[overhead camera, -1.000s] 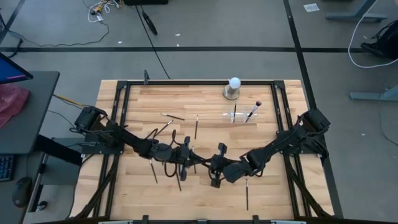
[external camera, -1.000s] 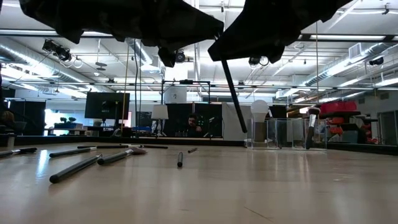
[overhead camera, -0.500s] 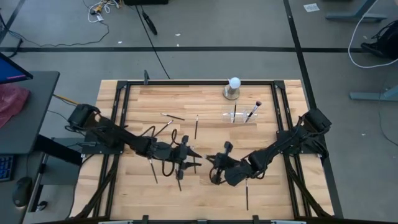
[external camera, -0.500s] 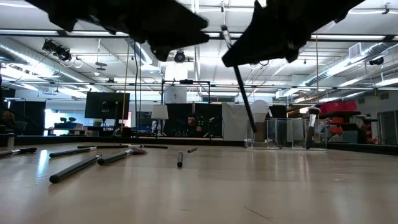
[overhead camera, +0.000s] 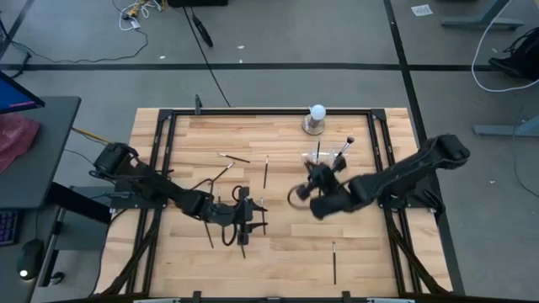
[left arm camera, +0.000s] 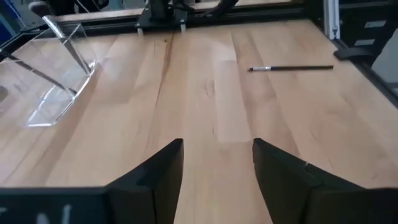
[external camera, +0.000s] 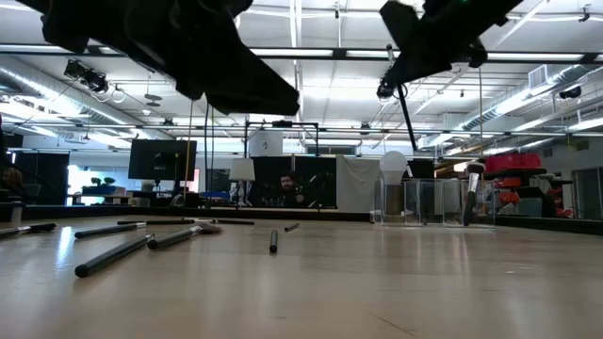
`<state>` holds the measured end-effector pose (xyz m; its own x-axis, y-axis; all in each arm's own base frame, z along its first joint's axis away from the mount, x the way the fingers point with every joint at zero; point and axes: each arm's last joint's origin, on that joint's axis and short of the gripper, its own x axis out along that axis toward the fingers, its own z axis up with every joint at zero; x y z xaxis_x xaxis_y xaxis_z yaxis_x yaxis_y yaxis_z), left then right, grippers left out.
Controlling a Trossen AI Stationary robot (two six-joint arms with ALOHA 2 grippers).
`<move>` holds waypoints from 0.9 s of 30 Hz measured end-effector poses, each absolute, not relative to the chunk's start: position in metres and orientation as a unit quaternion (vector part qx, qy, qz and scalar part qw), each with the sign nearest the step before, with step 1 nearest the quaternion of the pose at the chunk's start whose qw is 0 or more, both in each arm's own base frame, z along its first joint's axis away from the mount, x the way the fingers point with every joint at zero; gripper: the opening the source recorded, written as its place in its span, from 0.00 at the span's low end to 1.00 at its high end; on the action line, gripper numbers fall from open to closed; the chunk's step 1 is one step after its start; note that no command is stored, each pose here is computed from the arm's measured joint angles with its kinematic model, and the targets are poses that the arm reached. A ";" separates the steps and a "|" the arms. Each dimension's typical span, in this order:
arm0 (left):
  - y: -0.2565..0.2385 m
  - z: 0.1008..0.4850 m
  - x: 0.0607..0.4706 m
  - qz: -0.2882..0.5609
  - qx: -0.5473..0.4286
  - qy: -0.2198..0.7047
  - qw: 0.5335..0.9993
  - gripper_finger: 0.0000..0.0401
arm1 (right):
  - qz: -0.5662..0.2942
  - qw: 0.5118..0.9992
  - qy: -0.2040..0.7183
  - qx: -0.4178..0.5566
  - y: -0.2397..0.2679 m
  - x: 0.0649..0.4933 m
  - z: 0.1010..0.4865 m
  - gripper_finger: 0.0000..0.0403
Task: Put items in baskets/containers
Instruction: Put the eyeshadow brush into the transparent organizer
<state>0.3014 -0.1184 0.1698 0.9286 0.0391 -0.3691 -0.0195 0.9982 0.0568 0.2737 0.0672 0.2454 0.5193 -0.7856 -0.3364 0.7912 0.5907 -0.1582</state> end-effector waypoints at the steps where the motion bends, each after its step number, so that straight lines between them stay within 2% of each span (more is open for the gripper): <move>1: -0.119 0.167 0.302 0.015 0.027 0.191 0.981 0.47 | -0.459 0.867 0.193 0.001 0.059 0.275 0.248 0.03; 8: -0.122 0.159 0.305 0.011 0.024 0.187 0.982 0.46 | -0.480 0.843 0.242 -0.010 0.000 0.287 0.246 0.03; 14: -0.127 0.160 0.304 0.002 0.026 0.180 0.983 0.46 | -0.468 0.856 0.218 0.029 -0.038 0.288 0.223 0.03; 22: -0.131 0.160 0.303 -0.004 0.028 0.181 0.983 0.46 | -0.473 0.863 0.145 0.099 -0.050 0.270 0.185 0.03; 27: -0.130 0.160 0.303 -0.002 0.028 0.181 0.983 0.46 | -0.476 0.857 0.144 0.136 -0.049 0.259 0.168 0.03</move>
